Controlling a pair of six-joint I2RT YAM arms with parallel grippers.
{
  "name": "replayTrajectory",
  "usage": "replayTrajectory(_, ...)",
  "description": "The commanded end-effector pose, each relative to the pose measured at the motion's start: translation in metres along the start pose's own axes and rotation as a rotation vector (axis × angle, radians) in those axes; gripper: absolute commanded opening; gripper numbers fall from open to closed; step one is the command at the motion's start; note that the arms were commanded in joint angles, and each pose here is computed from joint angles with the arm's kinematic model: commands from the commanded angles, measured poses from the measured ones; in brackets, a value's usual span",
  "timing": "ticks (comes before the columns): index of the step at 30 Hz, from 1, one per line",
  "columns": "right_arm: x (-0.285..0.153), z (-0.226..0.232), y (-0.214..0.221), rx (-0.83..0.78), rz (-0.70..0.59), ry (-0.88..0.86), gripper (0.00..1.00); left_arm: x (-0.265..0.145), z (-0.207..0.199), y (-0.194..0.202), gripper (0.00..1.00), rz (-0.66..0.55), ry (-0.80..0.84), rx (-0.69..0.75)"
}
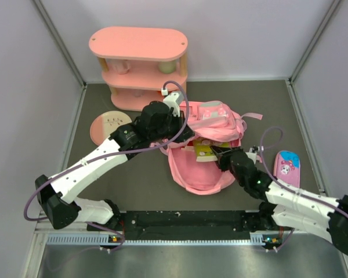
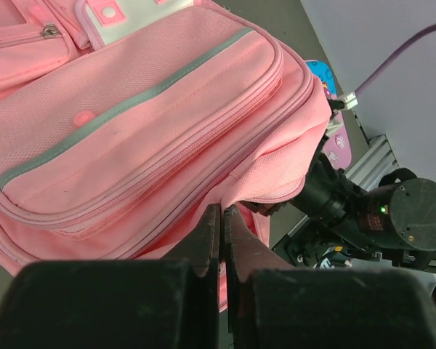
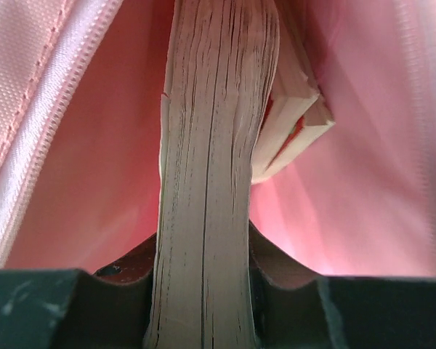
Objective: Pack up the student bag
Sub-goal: Place the book in the student bag.
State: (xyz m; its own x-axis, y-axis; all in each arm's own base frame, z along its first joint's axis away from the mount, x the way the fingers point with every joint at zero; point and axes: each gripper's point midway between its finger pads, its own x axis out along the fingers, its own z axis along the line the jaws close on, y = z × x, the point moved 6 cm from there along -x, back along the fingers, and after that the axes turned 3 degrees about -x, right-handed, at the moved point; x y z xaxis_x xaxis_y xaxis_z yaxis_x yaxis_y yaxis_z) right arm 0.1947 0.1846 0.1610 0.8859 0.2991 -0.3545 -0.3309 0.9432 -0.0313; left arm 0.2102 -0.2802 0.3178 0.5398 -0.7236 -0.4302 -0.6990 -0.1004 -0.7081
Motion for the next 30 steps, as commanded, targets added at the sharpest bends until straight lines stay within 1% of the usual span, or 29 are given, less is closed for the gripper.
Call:
replayTrajectory(1,0.02,0.067,0.002,0.132,-0.101,-0.127,0.01,-0.028,-0.037,-0.037,0.0,-0.172,0.178,0.013)
replayTrajectory(2,0.031,0.067,0.006,0.114,-0.124,-0.089,0.06,-0.028,-0.036,-0.036,0.0,-0.168,0.173,0.014)
replayTrajectory(3,0.037,0.06,0.006,0.106,-0.14,-0.043,0.08,-0.029,-0.037,-0.036,0.0,-0.167,0.175,0.016)
replayTrajectory(4,0.042,0.056,0.009,0.095,-0.143,-0.022,0.17,-0.029,-0.036,-0.035,0.0,-0.165,0.175,0.018)
replayTrajectory(5,0.05,0.049,0.012,0.073,-0.142,0.004,0.24,-0.028,-0.036,-0.034,0.0,-0.162,0.173,0.019)
replayTrajectory(6,0.052,0.041,0.017,0.079,-0.11,0.03,0.26,-0.029,-0.035,-0.034,0.0,-0.165,0.172,0.019)
replayTrajectory(7,0.052,0.04,0.02,0.087,-0.089,0.018,0.28,-0.028,-0.035,-0.033,0.0,-0.162,0.167,0.02)
replayTrajectory(9,0.05,0.02,0.019,0.075,-0.078,0.04,0.31,-0.026,-0.032,-0.031,0.0,-0.155,0.158,0.021)
replayTrajectory(12,0.044,0.0,0.014,0.023,-0.073,0.076,0.29,-0.024,-0.03,-0.029,0.0,-0.15,0.154,0.021)
replayTrajectory(14,0.04,-0.018,0.011,-0.016,-0.073,0.128,0.44,-0.022,-0.029,-0.028,0.0,-0.146,0.153,0.021)
replayTrajectory(15,0.039,-0.023,0.011,-0.046,-0.062,0.131,0.5,-0.021,-0.03,-0.029,0.0,-0.147,0.156,0.022)
replayTrajectory(16,0.037,-0.025,0.011,-0.05,-0.053,0.126,0.59,-0.019,-0.03,-0.028,0.0,-0.144,0.157,0.022)
replayTrajectory(19,0.031,-0.03,0.014,-0.075,-0.006,0.118,0.73,-0.016,-0.03,-0.028,0.0,-0.139,0.156,0.021)
replayTrajectory(20,0.029,-0.032,0.014,-0.091,0.004,0.127,0.75,-0.015,-0.03,-0.028,0.0,-0.137,0.156,0.021)
replayTrajectory(22,0.023,-0.027,0.016,-0.108,0.039,0.114,0.79,-0.014,-0.029,-0.027,0.0,-0.136,0.153,0.02)
replayTrajectory(24,0.017,-0.03,0.015,-0.132,0.055,0.13,0.8,-0.014,-0.028,-0.028,0.0,-0.136,0.148,0.021)
replayTrajectory(26,0.009,-0.022,0.013,-0.133,0.059,0.1,0.8,-0.014,-0.027,-0.027,0.0,-0.139,0.141,0.021)
replayTrajectory(29,-0.001,-0.024,0.005,-0.123,0.04,0.077,0.77,-0.014,-0.027,-0.027,0.0,-0.139,0.138,0.021)
replayTrajectory(30,-0.001,-0.024,0.001,-0.108,0.013,0.069,0.74,-0.013,-0.026,-0.027,0.0,-0.14,0.137,0.021)
